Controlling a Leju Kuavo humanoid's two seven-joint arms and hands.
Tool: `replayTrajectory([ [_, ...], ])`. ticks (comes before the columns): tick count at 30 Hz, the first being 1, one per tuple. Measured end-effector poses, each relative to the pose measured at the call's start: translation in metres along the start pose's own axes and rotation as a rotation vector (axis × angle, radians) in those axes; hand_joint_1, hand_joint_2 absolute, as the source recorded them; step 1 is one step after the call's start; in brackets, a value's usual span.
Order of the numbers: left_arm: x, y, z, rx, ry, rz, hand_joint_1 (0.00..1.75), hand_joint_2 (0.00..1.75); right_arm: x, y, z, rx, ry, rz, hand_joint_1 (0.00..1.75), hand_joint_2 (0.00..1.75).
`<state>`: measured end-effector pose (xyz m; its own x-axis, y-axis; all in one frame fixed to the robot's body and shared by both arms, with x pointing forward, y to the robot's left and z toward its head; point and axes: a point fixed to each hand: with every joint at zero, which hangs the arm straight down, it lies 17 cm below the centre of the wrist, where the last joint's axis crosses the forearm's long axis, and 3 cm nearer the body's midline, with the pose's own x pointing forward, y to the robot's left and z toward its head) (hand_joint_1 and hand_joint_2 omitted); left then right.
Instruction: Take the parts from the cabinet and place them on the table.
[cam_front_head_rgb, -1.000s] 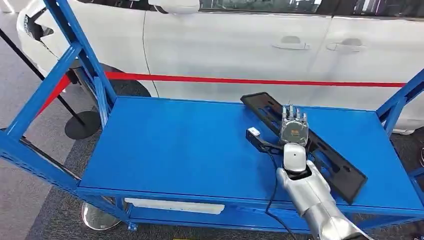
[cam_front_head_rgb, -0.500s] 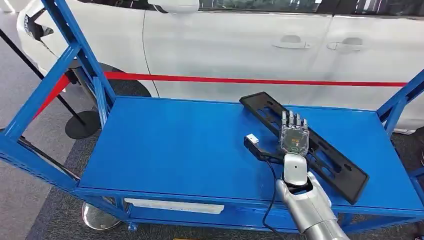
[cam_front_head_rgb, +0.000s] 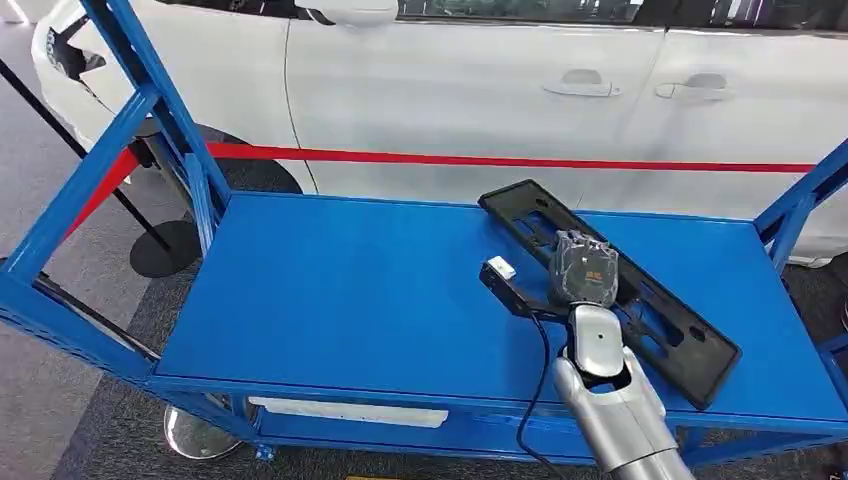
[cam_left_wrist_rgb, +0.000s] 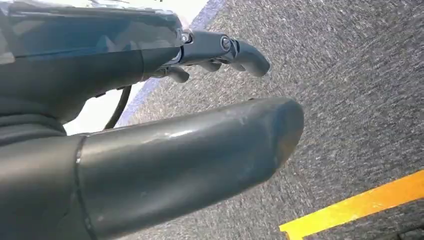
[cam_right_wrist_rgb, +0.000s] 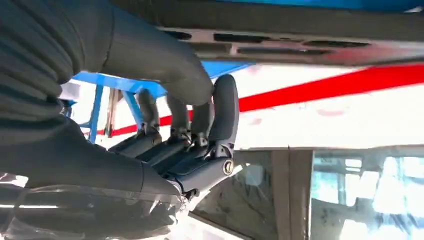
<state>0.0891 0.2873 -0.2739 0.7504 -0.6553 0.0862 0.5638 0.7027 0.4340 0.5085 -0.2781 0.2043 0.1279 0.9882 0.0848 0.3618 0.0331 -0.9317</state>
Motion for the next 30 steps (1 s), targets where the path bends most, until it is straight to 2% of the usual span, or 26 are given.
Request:
replayTrajectory([
  [10, 0.002, 0.001, 0.000, 0.008, -0.009, 0.003, 0.00, 0.00, 0.010, -0.034, 0.004, -0.100, -0.030, -0.072, 1.75, 1.75],
  [11, 0.002, 0.002, 0.000, 0.009, -0.009, 0.003, 0.00, 0.00, 0.011, -0.037, 0.004, -0.109, -0.034, -0.078, 1.17, 1.75],
  [12, 0.002, 0.002, 0.000, 0.009, -0.011, 0.002, 0.00, 0.00, 0.012, -0.040, 0.004, -0.117, -0.039, -0.083, 1.17, 1.75],
  [13, 0.003, 0.002, 0.000, 0.011, -0.013, 0.000, 0.00, 0.00, 0.013, -0.042, 0.005, -0.123, -0.041, -0.088, 0.00, 1.75],
  [15, 0.004, 0.002, 0.000, 0.011, -0.015, -0.001, 0.00, 0.00, 0.013, -0.042, 0.006, -0.124, -0.045, -0.090, 0.00, 1.75],
  [16, 0.004, 0.002, 0.000, 0.011, -0.016, -0.002, 0.00, 0.00, 0.014, -0.041, 0.007, -0.121, -0.047, -0.095, 0.00, 0.00],
  [21, 0.006, 0.001, 0.000, 0.010, -0.022, -0.015, 0.00, 0.00, 0.021, -0.030, 0.010, -0.073, -0.078, -0.125, 0.00, 0.00],
  [30, 0.008, 0.000, 0.001, 0.008, -0.031, -0.034, 0.00, 0.00, 0.050, 0.006, 0.022, 0.046, -0.156, -0.085, 0.00, 0.00],
])
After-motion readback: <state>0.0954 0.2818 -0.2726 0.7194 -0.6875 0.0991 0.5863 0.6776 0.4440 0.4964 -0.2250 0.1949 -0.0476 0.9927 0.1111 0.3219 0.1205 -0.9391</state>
